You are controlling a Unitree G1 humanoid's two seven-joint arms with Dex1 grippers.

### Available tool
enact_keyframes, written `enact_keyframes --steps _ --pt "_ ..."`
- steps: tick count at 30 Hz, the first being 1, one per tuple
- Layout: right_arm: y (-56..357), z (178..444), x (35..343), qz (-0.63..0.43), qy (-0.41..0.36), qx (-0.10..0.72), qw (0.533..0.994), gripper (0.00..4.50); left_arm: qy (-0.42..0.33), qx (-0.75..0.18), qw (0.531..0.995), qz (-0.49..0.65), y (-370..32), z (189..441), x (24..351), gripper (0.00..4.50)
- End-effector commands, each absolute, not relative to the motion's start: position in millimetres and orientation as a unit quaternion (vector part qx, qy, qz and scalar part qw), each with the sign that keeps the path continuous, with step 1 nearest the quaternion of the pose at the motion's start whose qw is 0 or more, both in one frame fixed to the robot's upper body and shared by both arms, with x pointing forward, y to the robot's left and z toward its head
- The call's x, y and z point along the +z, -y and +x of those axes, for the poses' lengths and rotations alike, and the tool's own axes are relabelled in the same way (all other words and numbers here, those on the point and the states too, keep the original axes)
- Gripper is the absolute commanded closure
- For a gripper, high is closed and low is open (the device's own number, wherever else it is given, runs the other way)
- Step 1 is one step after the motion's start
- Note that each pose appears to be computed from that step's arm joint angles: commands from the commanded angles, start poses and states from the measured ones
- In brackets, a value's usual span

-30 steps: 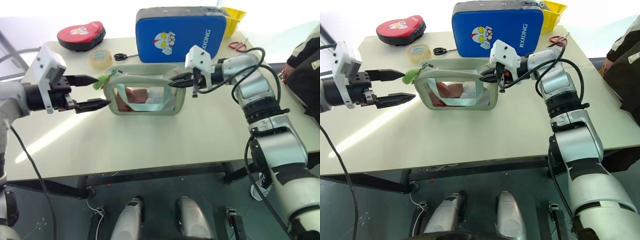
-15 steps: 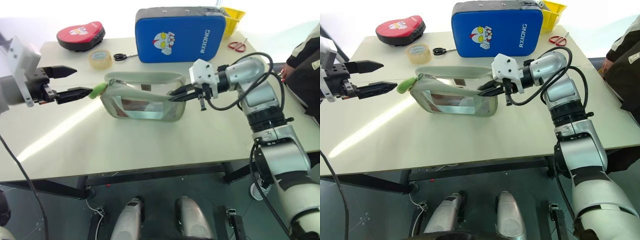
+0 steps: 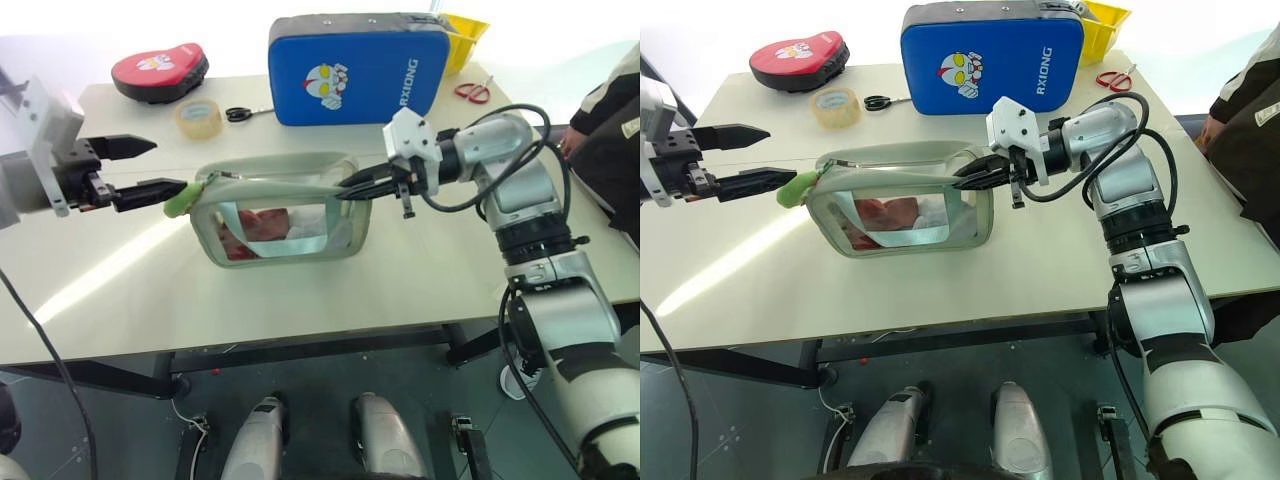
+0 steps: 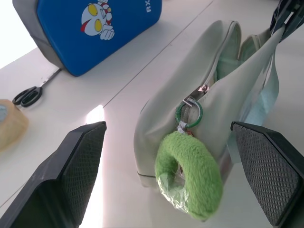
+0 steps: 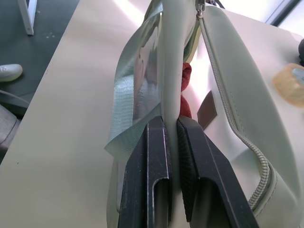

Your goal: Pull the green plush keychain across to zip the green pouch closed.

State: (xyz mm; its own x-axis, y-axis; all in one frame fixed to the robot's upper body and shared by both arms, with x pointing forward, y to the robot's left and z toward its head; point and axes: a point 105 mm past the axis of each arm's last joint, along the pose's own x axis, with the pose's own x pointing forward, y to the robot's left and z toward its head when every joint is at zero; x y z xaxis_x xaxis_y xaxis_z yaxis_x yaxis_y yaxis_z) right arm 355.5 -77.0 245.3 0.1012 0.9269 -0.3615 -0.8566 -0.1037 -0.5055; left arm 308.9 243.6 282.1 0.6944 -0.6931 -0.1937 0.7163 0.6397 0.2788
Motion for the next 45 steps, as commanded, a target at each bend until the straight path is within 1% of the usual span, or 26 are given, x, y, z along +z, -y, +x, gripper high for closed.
enact_keyframes --steps 1,5,8,13,15,18,19,20,21,27,29,31,33,35,37,40,42,45 --pt "75.6 349.4 252.6 -0.341 0.085 0.664 0.660 4.46 -0.028 -0.381 0.905 0.188 -247.2 303.4 290.7 0.00" --pt "76.5 347.3 249.3 -0.353 0.082 0.662 0.656 4.46 -0.066 -0.380 0.900 0.202 -252.5 299.6 281.1 0.00" --pt "76.8 345.5 250.3 -0.352 0.082 0.663 0.656 4.46 -0.103 -0.403 0.883 0.219 -250.6 289.1 268.3 0.00" --pt "76.2 347.4 250.2 -0.349 0.081 0.657 0.663 4.46 -0.149 -0.417 0.861 0.250 -250.5 283.9 243.7 0.00" --pt "75.4 347.2 251.5 -0.348 0.081 0.657 0.663 4.46 -0.143 -0.413 0.861 0.260 -249.6 287.5 240.9 0.00" --pt "73.9 346.6 253.6 -0.345 0.084 0.657 0.666 4.46 -0.120 -0.395 0.877 0.246 -250.1 299.4 243.8 0.00" --pt "73.3 346.7 253.9 -0.343 0.085 0.656 0.667 4.50 -0.118 -0.400 0.874 0.248 -248.9 300.5 241.7 0.55" --pt "73.0 346.8 254.0 -0.342 0.086 0.655 0.668 4.50 -0.118 -0.405 0.872 0.250 -247.9 300.7 239.9 0.90" --pt "72.6 346.7 254.1 -0.341 0.086 0.655 0.669 4.50 -0.116 -0.402 0.872 0.253 -248.0 302.7 239.7 1.36" --pt "72.1 347.6 254.1 -0.339 0.085 0.653 0.672 4.50 -0.094 -0.401 0.877 0.249 -245.3 308.2 253.9 4.47" --pt "72.0 348.0 254.3 -0.339 0.085 0.652 0.673 4.50 -0.075 -0.400 0.880 0.247 -241.0 311.4 262.5 4.47" --pt "71.4 347.7 254.5 -0.339 0.086 0.653 0.672 4.50 -0.033 -0.398 0.890 0.218 -230.2 317.3 280.1 4.47" --pt "71.4 347.8 254.9 -0.339 0.086 0.653 0.672 4.50 -0.009 -0.415 0.888 0.199 -217.6 317.3 290.0 4.47" --pt "71.7 348.7 255.5 -0.340 0.087 0.651 0.673 4.50 0.001 -0.437 0.875 0.208 -204.6 315.5 290.6 4.47" --pt "72.1 350.0 255.1 -0.340 0.087 0.649 0.676 4.50 0.006 -0.450 0.865 0.220 -190.6 319.3 285.3 4.47" --pt "70.5 349.6 253.4 -0.340 0.085 0.652 0.673 4.50 0.004 -0.473 0.851 0.229 -179.5 319.1 281.4 4.47" --pt "70.3 349.1 252.7 -0.342 0.084 0.654 0.670 4.50 0.007 -0.485 0.843 0.232 -174.9 318.5 285.0 4.47" --pt "70.9 351.4 254.5 -0.344 0.086 0.649 0.673 4.50 0.013 -0.486 0.841 0.239 -170.9 325.7 287.8 4.47"
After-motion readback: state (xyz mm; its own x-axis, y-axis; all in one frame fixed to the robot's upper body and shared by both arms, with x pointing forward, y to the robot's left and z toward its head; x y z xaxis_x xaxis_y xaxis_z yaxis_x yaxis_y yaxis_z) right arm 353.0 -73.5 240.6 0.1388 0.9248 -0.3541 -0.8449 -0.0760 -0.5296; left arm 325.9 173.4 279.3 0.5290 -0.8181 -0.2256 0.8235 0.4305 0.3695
